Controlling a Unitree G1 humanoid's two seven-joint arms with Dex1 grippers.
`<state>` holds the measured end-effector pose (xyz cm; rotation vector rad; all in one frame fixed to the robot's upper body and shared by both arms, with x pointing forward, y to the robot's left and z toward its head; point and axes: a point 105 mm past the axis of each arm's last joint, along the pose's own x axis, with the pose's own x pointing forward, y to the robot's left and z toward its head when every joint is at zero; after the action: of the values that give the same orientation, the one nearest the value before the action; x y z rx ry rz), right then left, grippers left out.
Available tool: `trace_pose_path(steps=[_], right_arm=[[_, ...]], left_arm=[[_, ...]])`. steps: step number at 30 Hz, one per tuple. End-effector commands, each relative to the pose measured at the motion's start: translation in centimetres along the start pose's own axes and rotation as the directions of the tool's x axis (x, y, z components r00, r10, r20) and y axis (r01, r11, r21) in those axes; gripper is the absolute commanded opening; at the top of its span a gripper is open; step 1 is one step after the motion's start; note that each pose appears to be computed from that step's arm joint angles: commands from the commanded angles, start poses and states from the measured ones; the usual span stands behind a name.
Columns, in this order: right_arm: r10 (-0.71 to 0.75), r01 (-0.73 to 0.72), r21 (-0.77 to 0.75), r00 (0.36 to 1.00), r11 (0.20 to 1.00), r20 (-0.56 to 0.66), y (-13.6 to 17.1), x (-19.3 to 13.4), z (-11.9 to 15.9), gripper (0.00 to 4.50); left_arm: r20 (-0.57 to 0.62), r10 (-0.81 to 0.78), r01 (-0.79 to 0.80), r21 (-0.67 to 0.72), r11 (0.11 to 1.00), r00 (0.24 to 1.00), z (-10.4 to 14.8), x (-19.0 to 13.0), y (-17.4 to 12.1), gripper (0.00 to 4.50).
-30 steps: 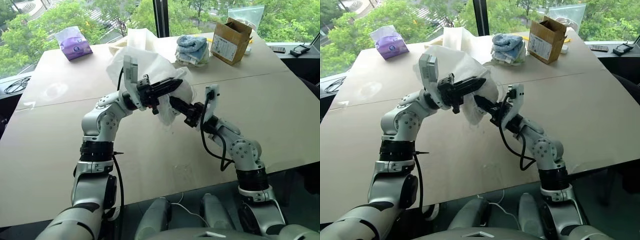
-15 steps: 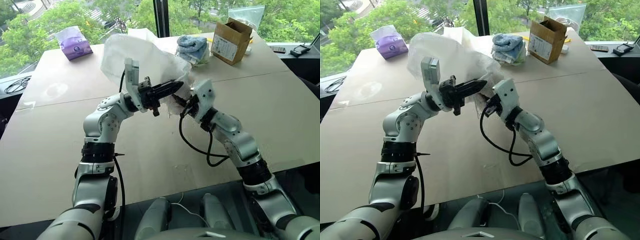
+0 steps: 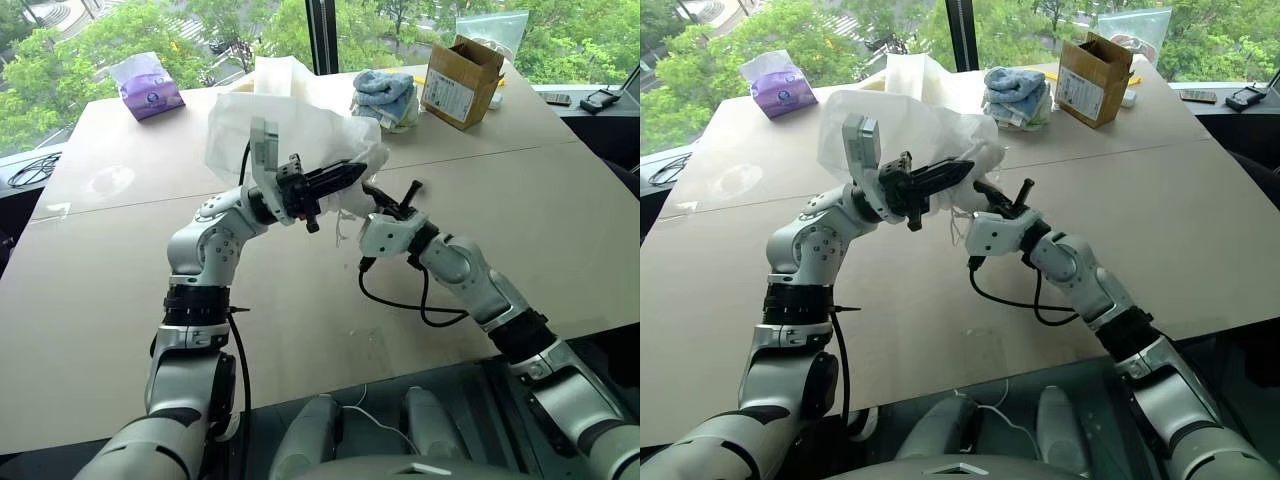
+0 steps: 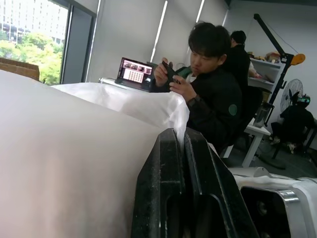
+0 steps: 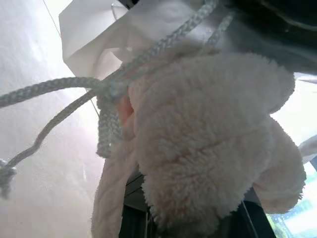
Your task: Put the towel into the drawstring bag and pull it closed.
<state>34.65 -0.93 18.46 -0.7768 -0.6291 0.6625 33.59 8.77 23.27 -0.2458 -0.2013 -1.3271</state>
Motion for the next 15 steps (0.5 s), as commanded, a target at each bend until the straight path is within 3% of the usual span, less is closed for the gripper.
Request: trace_pose_path(steps=[1,4,7,15], right_arm=[[-0.120,0.108,0.342,0.993,0.933,0.013,-2.6,0.6,0.8,0.04],[-0.133,0.079,0.665,0.991,0.742,0.030,-2.8,0.8,1.5,0.04],[-0.175,0.030,0.886,0.983,0.463,0.058,-3.8,0.8,2.3,0.04],[-0.226,-0.119,0.992,0.968,-0.038,0.108,-4.9,-0.2,3.4,0.04]], left_arm=[[0.011,-0.037,0.037,0.010,0.999,0.999,0.3,0.3,-1.0,0.00],[-0.003,-0.048,0.048,-0.008,0.999,0.999,-0.2,0.2,-1.5,0.00],[0.007,-0.041,0.041,-0.029,0.999,0.999,-0.2,0.1,-1.6,0.00],[0.018,-0.046,0.047,-0.095,0.994,0.999,-0.1,0.2,-2.1,0.00]])
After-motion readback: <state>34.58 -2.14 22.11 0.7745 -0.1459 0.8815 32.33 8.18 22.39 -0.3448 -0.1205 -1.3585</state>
